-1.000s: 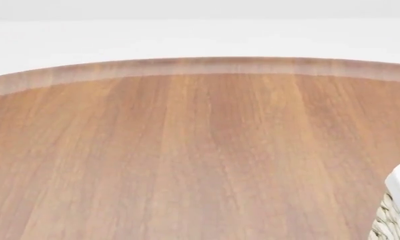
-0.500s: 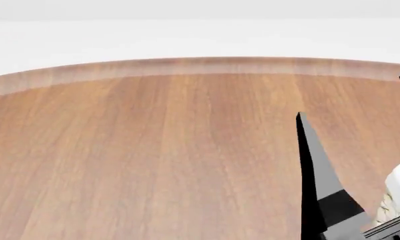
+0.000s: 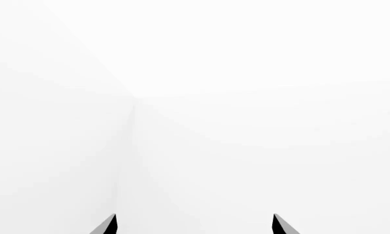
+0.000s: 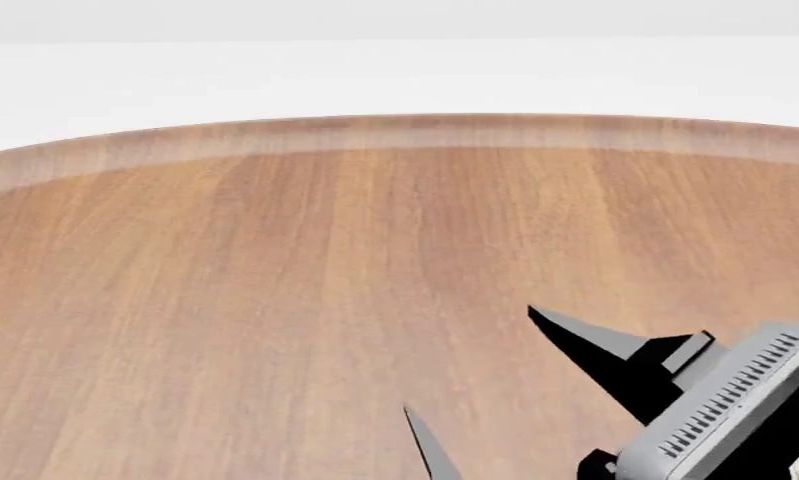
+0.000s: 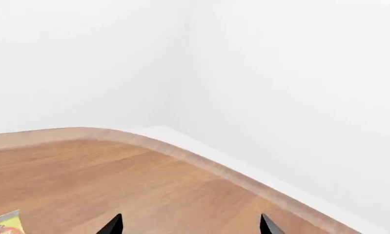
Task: Pick the milk and place it in the basket.
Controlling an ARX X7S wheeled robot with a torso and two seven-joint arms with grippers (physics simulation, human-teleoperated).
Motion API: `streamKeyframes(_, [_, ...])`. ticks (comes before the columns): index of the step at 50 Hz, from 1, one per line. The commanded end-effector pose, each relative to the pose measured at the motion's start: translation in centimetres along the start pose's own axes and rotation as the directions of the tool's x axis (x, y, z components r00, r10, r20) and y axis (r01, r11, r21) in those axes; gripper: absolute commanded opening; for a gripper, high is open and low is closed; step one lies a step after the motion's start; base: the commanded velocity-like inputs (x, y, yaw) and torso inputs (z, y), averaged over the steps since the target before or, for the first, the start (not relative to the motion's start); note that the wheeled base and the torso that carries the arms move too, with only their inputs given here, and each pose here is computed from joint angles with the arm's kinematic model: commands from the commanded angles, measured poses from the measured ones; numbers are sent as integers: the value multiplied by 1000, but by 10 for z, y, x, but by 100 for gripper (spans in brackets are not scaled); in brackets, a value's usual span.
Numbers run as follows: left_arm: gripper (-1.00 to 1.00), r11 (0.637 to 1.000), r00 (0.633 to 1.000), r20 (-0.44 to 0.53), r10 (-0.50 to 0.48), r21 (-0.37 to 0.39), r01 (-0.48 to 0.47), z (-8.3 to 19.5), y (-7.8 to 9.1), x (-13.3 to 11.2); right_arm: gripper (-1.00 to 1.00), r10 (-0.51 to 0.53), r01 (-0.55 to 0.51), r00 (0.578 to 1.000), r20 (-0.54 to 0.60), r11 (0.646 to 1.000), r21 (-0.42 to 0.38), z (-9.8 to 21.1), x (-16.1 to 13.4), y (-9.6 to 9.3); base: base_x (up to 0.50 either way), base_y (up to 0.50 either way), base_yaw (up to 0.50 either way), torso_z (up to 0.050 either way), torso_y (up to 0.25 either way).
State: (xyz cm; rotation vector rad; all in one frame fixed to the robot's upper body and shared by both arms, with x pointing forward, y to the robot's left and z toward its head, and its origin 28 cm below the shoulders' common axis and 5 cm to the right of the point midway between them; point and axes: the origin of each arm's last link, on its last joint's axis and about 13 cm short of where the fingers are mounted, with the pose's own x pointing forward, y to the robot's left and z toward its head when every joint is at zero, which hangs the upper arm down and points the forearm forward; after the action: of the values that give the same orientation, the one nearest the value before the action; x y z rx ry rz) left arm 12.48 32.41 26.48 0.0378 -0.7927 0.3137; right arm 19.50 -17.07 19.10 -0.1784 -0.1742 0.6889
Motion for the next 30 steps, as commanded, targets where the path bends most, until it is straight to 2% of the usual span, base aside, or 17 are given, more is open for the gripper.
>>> streamKeyframes(1, [100, 1000, 1000, 12, -8, 17, 7, 0, 0, -3, 100, 140, -140, 989, -55, 990, 5, -25, 7, 14, 0, 0, 0, 0, 0])
streamKeyframes(8, [100, 1000, 1000, 10, -7, 18, 7, 0, 1, -3, 100, 238, -236, 966, -102, 971, 34, -40, 7, 24, 0, 0, 0, 0, 0])
streamKeyframes(14, [100, 1000, 1000, 9, -7, 18, 7, -1, 0, -3, 100, 281, -277, 954, -107, 960, 49, -47, 8, 30, 0, 0, 0, 0, 0])
streamKeyframes(24, [100, 1000, 1000, 8, -9, 19, 9, -1, 0, -2, 100, 420, -416, 899, -125, 907, 60, -53, 6, 45, 0, 0, 0, 0, 0])
streamKeyframes(30, [100, 1000, 1000, 7, -10, 18, 10, -2, 0, -2, 100, 467, -461, 876, -118, 884, 75, -55, 6, 50, 0, 0, 0, 0, 0])
